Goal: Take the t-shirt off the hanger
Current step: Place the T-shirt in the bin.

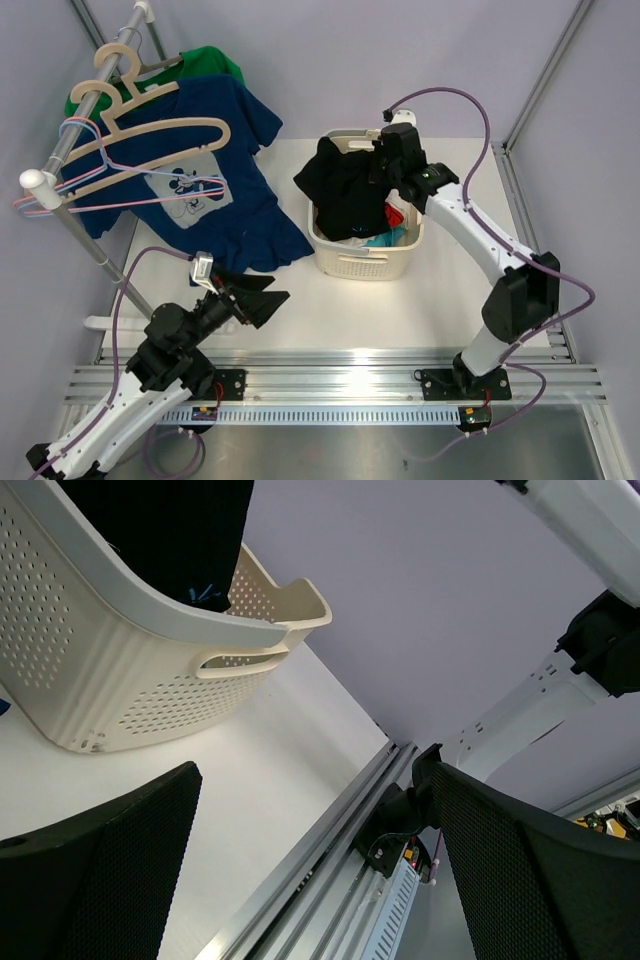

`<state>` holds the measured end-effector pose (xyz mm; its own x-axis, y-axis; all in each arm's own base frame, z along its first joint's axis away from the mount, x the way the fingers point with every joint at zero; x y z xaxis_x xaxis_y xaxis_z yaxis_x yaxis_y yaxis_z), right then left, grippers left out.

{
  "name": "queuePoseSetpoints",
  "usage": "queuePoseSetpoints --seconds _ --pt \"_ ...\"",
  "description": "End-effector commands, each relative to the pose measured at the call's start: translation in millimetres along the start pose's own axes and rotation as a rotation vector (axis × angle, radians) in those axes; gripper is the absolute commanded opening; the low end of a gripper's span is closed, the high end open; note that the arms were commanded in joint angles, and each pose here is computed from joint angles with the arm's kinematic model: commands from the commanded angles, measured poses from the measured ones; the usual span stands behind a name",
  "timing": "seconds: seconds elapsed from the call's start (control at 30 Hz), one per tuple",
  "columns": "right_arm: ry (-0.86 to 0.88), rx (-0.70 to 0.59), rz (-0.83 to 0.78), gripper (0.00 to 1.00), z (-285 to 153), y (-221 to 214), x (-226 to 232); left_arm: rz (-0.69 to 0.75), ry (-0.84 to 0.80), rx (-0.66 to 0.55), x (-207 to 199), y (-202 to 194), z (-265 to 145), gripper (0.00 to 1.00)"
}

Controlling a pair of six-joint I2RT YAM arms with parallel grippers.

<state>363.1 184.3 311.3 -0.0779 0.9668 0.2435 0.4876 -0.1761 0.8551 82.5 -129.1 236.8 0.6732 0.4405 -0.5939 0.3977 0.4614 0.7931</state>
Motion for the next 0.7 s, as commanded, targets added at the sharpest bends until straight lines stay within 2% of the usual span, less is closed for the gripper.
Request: queuePoseSetpoints --seconds 0.0,0.03,0.13,0.33,0.5,0.6,0.67 --pt "0.051 0.073 0.101 0.00 22.2 -20.5 11.3 0.017 -0.014 -0.051 -4.9 8.9 -0.7 0.99" --pt "0.036 0.137 0.120 0.00 37.9 -37.9 11.1 0.017 -0.014 -0.054 -4.8 8.8 -1.0 0.99" --pt "-0.013 0.223 0.143 0.00 63.0 -64.7 8.2 0.022 0.003 -0.045 -3.1 7.9 -1.7 0.99" --pt "-0.120 0.340 0.153 0.00 91.8 -106.7 -4.2 0.027 0.012 -0.048 -2.9 9.0 -2.9 0.99" --pt "-0.165 0.451 0.167 0.01 110.2 -128.3 -16.4 0.027 0.017 -0.050 -2.3 8.7 -2.9 0.99" --pt "-0.163 0.515 0.180 0.02 113.7 -128.8 -20.2 0.032 0.024 -0.053 -1.9 9.5 -3.2 0.99" --pt "-0.173 0.514 0.196 0.06 114.4 -123.2 -26.5 0.035 0.031 -0.051 -1.3 9.5 -3.7 0.99"
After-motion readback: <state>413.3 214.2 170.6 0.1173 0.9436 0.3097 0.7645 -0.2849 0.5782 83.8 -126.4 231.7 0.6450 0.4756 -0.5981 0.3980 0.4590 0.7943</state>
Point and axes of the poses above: each gripper's point midway between its finger pads, its own z axis out along the fingers, its own x axis along the line the jaws close on, y = z × x, the point moved 9 cm from there along -z, back along the fingers, and after that the axes turned 4 degrees about z, right-handed, at the moved point
